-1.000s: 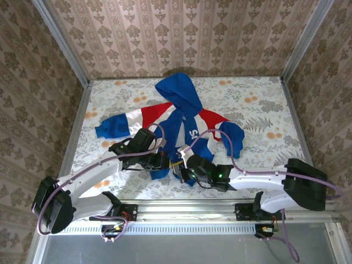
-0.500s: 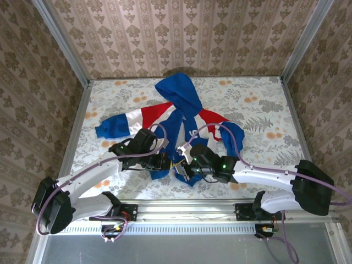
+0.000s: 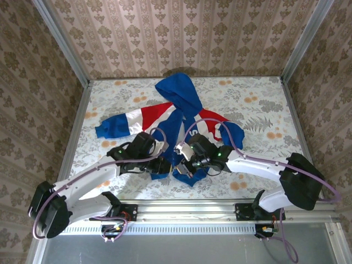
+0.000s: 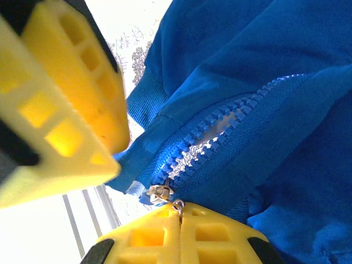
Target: Zip up the jacket
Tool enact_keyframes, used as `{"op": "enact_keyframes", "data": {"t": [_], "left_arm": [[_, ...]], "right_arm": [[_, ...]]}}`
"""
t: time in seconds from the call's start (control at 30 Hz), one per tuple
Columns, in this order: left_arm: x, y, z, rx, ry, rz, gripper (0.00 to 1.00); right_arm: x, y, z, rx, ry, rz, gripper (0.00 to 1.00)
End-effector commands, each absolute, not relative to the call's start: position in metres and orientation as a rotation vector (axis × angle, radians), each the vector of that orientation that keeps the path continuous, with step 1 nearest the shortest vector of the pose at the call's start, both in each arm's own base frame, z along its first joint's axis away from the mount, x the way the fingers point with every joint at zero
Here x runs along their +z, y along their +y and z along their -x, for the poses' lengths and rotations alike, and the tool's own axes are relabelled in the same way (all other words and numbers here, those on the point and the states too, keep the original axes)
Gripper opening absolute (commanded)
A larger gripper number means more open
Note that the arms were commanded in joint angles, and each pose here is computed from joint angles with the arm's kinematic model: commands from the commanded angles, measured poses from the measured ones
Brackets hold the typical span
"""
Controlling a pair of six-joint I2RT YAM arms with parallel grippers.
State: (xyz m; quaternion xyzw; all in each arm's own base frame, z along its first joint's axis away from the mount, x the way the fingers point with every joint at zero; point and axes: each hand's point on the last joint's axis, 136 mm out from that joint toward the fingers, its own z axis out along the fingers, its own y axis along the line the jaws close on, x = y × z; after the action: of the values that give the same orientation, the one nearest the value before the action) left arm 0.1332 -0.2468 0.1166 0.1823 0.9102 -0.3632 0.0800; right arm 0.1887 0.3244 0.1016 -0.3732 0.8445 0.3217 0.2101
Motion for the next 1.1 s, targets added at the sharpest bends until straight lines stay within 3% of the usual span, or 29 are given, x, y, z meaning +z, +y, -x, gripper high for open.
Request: {"op": "enact_keyframes", "data": {"t": [0.0,0.13,0.27,1.07], "left_arm": [[0.117,-0.236,-0.135,-1.068,2.684,-0.515,0.32],[0.126,-0.234,-0.142,-1.124,2.574,-0.451,0.41],[0.125,-0.236,-0.143,-1.192,2.487,-0.421,0.44],[0.098,-0.251,-0.136,-1.273,2.425,-0.404,0.4]], "right_arm": [[0.104,0.332,-0.182,0.973,2.309,1.11,0.0],[0.104,0.337,-0.181,1.001,2.288,1.141,0.0],[0.106,0.341,-0.181,1.024,2.272,1.155,0.0],[0.107,0.354,-0.194,1.073,2.25,1.138,0.0]]}}
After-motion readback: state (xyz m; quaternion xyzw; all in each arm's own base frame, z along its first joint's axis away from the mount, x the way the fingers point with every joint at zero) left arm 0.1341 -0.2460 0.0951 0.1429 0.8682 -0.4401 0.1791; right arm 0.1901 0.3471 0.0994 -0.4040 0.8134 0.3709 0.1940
